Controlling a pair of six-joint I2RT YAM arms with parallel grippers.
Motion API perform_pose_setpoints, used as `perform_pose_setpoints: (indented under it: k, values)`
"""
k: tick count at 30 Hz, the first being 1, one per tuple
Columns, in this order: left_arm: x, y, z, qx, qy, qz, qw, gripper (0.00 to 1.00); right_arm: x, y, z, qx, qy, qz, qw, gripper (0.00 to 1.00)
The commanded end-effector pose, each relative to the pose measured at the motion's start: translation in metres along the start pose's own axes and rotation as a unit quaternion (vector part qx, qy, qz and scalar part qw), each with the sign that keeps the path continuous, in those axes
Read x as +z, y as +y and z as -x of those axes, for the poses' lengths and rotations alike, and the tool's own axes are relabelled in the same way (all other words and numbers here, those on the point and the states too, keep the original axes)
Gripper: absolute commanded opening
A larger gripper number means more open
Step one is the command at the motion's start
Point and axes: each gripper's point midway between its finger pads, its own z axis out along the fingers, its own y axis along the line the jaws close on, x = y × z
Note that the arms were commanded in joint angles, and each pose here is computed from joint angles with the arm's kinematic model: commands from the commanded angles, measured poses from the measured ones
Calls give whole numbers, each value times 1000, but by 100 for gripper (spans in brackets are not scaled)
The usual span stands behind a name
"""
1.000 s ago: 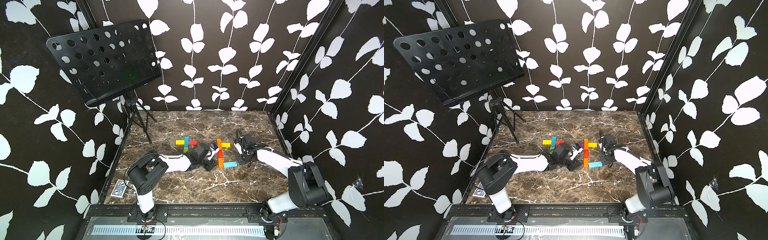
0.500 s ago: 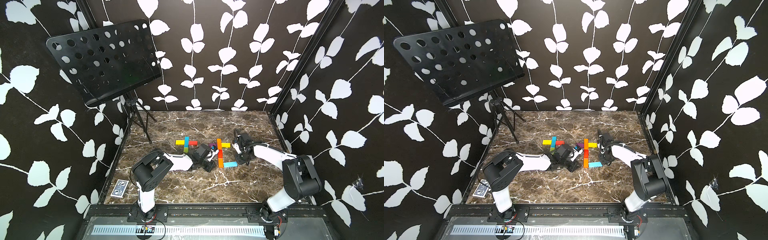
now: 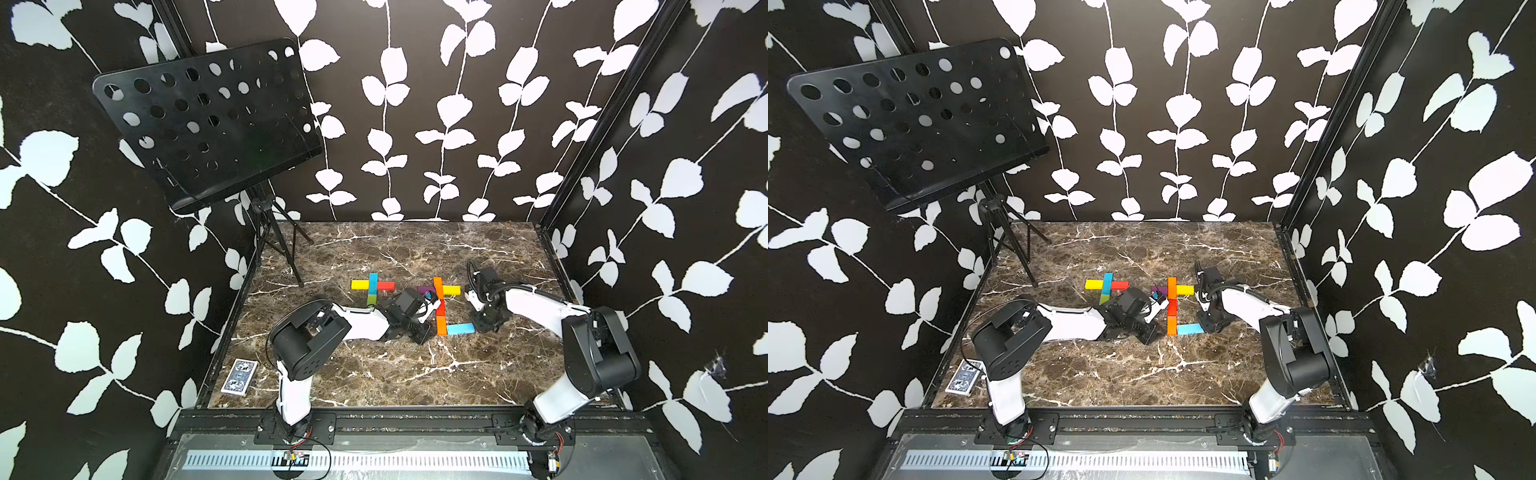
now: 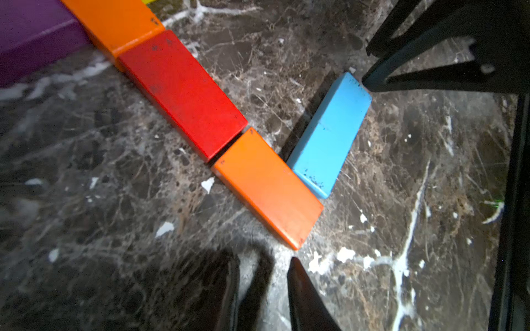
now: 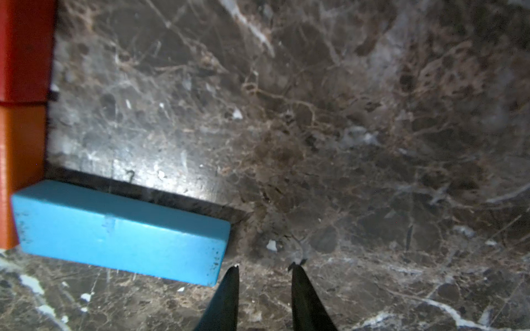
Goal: Assemble the letter t with building blocks
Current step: Adjust the building blocks at the center of the board.
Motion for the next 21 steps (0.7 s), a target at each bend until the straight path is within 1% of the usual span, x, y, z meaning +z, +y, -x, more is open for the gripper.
perform_pose_setpoints:
  k: [1,6,21]
  values:
    - [0,-4,0,-3,6,-3,1000,32,-1,3,0,7,10,11,1000,32]
    - [1,-4,-1,-4,7,-4,1000,32,-1,7,3,7,7,24,1000,31]
    - [6,-5,2,-4,7,-9,1000,33,-7,8,-6,17,14,27,999,33]
